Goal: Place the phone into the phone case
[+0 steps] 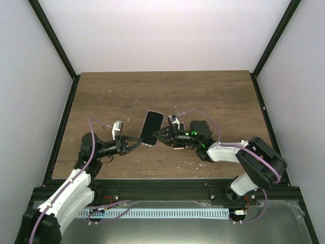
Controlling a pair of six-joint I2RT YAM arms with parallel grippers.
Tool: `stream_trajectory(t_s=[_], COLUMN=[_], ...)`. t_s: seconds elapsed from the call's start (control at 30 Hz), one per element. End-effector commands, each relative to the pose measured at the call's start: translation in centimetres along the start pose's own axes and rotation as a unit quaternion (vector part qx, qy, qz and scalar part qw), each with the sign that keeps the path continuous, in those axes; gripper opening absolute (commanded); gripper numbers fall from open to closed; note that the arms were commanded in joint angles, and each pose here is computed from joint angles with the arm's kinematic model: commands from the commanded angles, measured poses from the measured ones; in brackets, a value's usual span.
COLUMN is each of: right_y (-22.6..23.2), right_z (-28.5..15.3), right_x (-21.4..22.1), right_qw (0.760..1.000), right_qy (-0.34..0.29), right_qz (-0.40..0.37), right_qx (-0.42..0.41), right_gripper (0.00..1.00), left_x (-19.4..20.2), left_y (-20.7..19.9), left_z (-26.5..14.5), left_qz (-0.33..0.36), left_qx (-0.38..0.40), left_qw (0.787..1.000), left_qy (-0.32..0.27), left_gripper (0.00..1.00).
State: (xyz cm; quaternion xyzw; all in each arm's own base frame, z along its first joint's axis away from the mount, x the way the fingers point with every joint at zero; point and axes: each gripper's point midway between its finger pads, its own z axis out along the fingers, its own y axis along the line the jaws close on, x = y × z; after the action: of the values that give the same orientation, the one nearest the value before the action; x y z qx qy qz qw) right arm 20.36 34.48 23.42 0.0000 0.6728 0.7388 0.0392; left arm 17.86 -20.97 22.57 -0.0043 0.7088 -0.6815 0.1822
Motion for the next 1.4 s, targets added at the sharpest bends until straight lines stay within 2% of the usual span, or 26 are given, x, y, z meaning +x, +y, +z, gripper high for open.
stream_trajectory(t_s=[0.0,0.03,0.1,0.23,0.33,0.43,0.5,0.7,0.77,0.9,0.97,1.03,1.1,1.3,1.37], right_y=[1.9,1.8,1.5,1.4,1.7,2.5,3.0,3.3,3.2,3.2,3.3,3.1,3.0,3.3,3.1], right_z=[0.6,0.6,0.8,1.1,1.2,1.2,1.2,1.2,1.3,1.1,1.0,0.9,0.8,0.7,0.7], right_x=[1.0,0.9,0.9,1.2,1.7,2.4,2.8,2.7,2.4,1.7,1.6,1.4,1.3,0.7,0.5], right_qw=[0.999,0.999,0.999,0.995,0.989,0.984,0.981,0.977,0.976,0.979,0.982,0.984,0.985,0.983,0.980], right_qy=[0.019,0.019,0.022,0.045,0.064,0.087,0.101,0.103,0.099,0.069,0.061,0.054,0.046,0.027,0.026], right_qz=[-0.028,-0.032,-0.046,-0.087,-0.128,-0.155,-0.168,-0.184,-0.187,-0.181,-0.172,-0.160,-0.153,-0.169,-0.179], right_qx=[-0.027,-0.024,-0.013,0.013,0.023,0.020,0.018,0.036,0.048,0.061,0.057,0.058,0.057,0.071,0.077], right_gripper=[0.12,0.10,0.08,0.07,0.07,0.07,0.07,0.08,0.15,0.30,0.29,0.11,0.01,0.01,0.01], left_x=[-0.4,-0.3,-0.1,0.0,0.0,-0.2,-0.3,-0.8,-0.8,-1.1,-1.3,-1.3,-1.4,-1.7,-1.8], left_y=[0.4,0.3,0.2,-0.6,-1.5,-1.5,-1.4,-1.1,-0.7,-0.1,0.3,0.6,0.8,1.4,2.1], left_z=[0.0,0.0,-0.1,-0.3,-0.2,0.1,0.3,0.8,0.9,0.9,1.0,1.0,1.0,0.9,0.7], left_qz=[0.024,0.028,0.026,0.044,0.060,0.066,0.068,0.074,0.075,0.080,0.084,0.086,0.086,0.089,0.078], left_qx=[-0.023,-0.021,-0.027,-0.035,-0.035,-0.040,-0.043,-0.042,-0.045,-0.055,-0.061,-0.067,-0.076,-0.087,-0.107], left_qw=[0.999,0.999,0.999,0.998,0.997,0.997,0.996,0.995,0.995,0.995,0.994,0.993,0.993,0.992,0.991], left_qy=[-0.005,-0.004,-0.001,0.004,0.017,0.029,0.035,0.042,0.044,0.038,0.034,0.039,0.039,0.023,0.018], left_gripper=[0.00,0.00,0.09,0.44,0.50,0.50,0.46,0.16,0.07,0.01,0.00,0.00,0.00,0.02,0.17])
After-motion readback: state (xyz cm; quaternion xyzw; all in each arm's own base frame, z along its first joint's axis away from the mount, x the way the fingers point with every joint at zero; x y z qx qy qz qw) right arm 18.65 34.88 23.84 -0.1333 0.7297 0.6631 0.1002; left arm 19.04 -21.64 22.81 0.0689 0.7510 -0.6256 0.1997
